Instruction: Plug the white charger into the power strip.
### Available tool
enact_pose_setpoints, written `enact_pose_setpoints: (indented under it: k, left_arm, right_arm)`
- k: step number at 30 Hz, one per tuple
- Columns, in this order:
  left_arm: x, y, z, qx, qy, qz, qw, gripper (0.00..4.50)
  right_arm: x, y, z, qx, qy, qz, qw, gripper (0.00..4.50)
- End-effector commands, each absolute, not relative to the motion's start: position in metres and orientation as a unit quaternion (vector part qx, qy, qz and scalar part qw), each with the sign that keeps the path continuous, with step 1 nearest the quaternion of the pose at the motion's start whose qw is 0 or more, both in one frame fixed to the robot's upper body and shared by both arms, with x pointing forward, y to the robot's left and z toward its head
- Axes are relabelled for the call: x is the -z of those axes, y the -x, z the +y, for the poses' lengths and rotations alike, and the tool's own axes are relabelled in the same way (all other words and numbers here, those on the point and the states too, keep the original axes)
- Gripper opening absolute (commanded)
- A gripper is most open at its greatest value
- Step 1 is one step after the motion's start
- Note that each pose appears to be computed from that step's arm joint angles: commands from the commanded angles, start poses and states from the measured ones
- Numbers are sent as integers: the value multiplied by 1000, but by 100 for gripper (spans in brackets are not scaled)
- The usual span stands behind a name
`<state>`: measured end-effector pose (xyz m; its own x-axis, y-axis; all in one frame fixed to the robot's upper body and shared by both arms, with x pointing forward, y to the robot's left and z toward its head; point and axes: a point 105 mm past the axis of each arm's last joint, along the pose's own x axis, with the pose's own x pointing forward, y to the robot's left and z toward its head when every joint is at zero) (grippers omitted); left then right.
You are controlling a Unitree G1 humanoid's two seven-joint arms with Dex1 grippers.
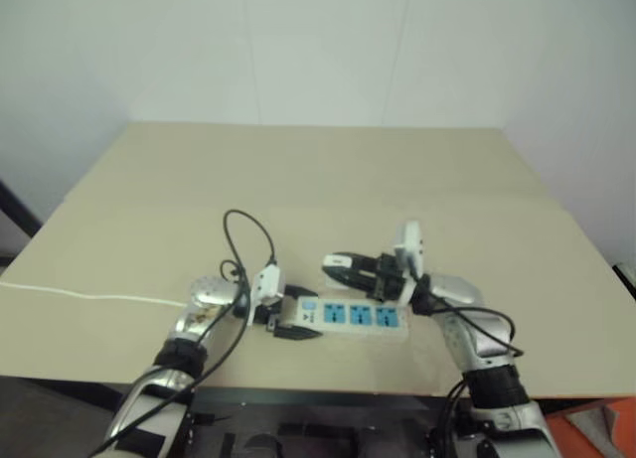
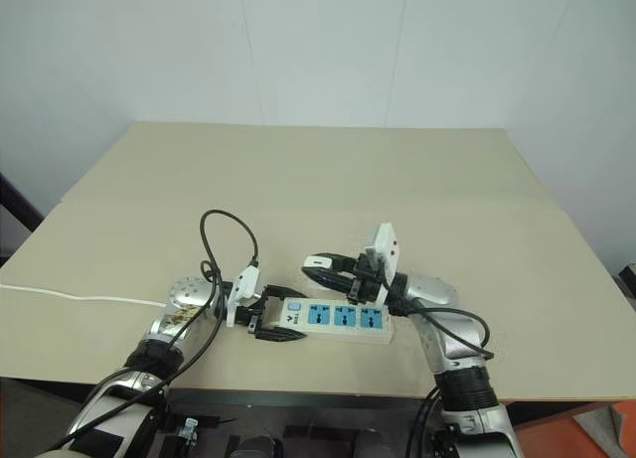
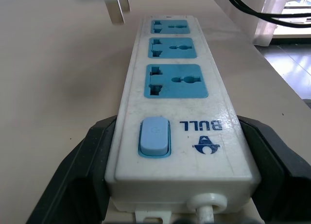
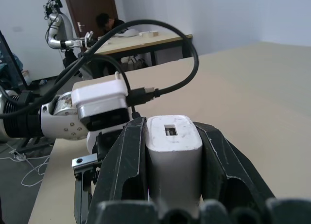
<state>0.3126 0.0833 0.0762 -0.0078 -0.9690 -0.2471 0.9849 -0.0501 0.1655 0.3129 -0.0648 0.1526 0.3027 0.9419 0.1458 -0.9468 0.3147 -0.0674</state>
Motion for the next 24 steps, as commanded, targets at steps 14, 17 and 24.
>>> enact_pose_setpoints:
  k: [14, 17, 24]
  left_arm:
    - [-60, -303, 86, 715, -140, 64, 682, 328]
    - [-60, -302, 86, 715, -140, 65, 682, 328]
    - [-60, -302, 87, 715, -141, 68, 681, 328]
  right_arm:
    - [-138, -309, -63, -603, 22, -93, 792, 115]
    - [-137, -308, -62, -606, 23, -93, 790, 115]
    - [-135, -305, -58, -616, 24, -89, 782, 115]
